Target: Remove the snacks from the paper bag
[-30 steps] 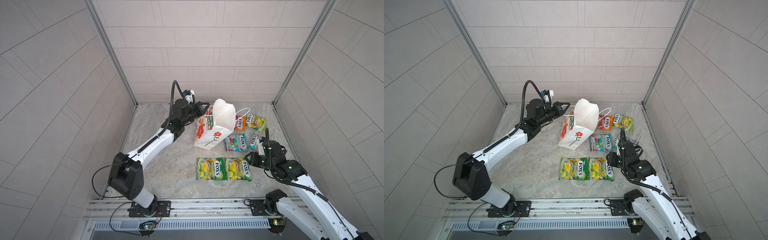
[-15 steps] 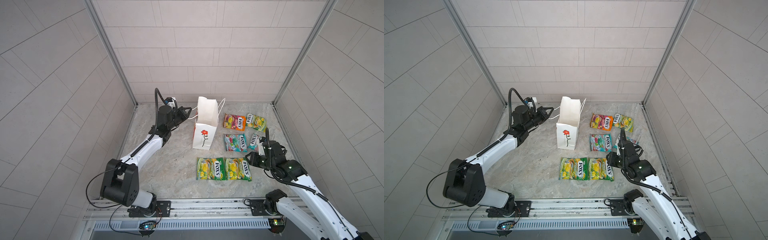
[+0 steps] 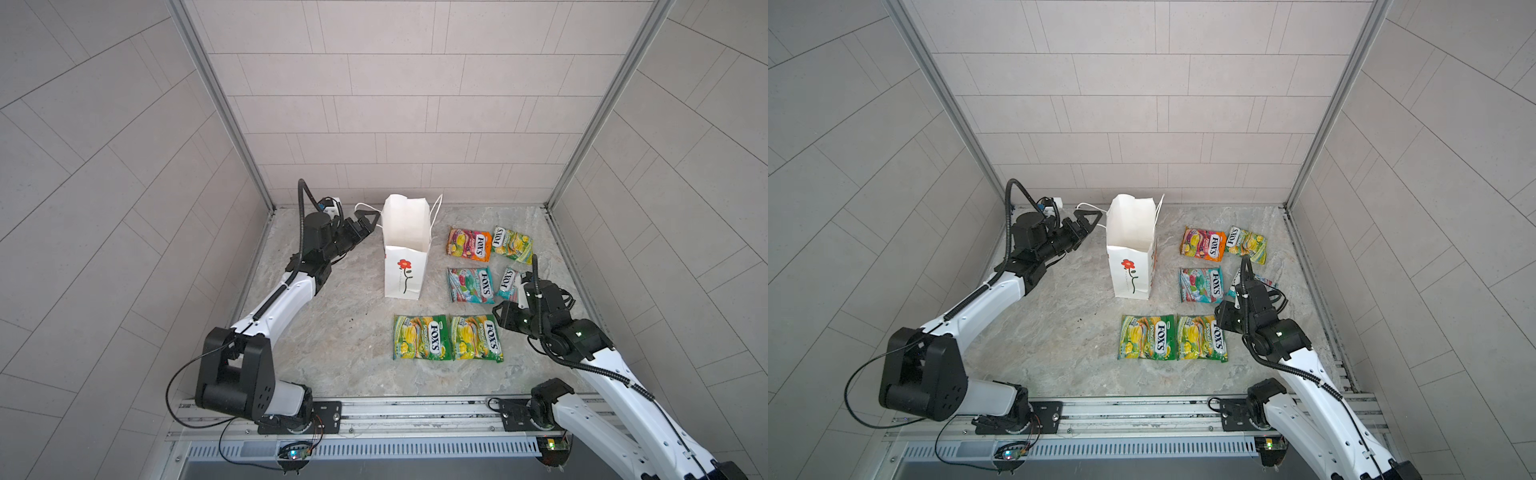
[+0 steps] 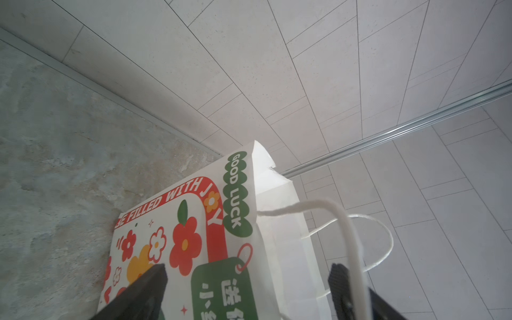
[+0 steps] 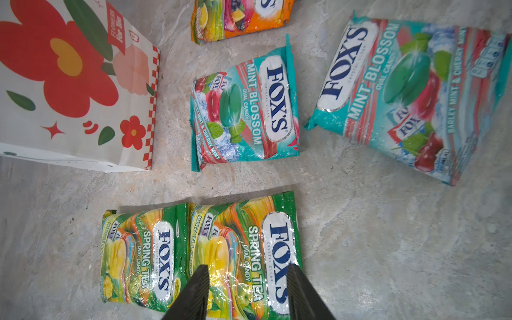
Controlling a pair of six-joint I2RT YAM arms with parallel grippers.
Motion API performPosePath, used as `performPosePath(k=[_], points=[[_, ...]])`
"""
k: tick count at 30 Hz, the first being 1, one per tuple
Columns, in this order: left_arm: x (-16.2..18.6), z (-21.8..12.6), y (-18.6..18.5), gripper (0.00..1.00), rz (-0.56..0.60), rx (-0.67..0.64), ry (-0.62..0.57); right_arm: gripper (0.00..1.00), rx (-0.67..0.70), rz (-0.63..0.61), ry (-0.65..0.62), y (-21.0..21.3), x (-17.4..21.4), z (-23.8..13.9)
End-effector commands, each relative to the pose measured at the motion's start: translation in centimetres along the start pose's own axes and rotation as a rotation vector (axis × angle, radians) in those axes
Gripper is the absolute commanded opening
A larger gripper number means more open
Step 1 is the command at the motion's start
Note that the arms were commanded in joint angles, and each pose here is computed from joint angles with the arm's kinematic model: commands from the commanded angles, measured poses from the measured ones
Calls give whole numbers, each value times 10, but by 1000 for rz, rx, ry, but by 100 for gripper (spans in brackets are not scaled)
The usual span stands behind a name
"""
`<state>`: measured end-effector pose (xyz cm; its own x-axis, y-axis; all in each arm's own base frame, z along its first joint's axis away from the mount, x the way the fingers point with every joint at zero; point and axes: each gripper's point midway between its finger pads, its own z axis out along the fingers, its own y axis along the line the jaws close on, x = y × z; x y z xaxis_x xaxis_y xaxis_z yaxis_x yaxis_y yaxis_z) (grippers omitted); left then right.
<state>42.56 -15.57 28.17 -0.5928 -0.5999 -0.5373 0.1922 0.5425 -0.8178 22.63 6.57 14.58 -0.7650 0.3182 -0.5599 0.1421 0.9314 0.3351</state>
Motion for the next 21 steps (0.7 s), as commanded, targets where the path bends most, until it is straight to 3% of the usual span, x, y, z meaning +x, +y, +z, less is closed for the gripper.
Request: performPosePath(k=[1, 9, 18, 21], points=[[-13, -27, -22, 100, 129, -14, 6, 47, 95, 7, -100, -14, -22, 0], [-22, -87, -13, 100, 431, -260, -64, 48, 318, -46, -298, -42, -71, -1], [-25, -133, 33, 100, 600, -520, -187, 53, 565, -97, -492, -78, -101, 2], [-28, -143, 58, 100, 609, -634, -234, 56, 592, -102, -551, -83, -108, 4]])
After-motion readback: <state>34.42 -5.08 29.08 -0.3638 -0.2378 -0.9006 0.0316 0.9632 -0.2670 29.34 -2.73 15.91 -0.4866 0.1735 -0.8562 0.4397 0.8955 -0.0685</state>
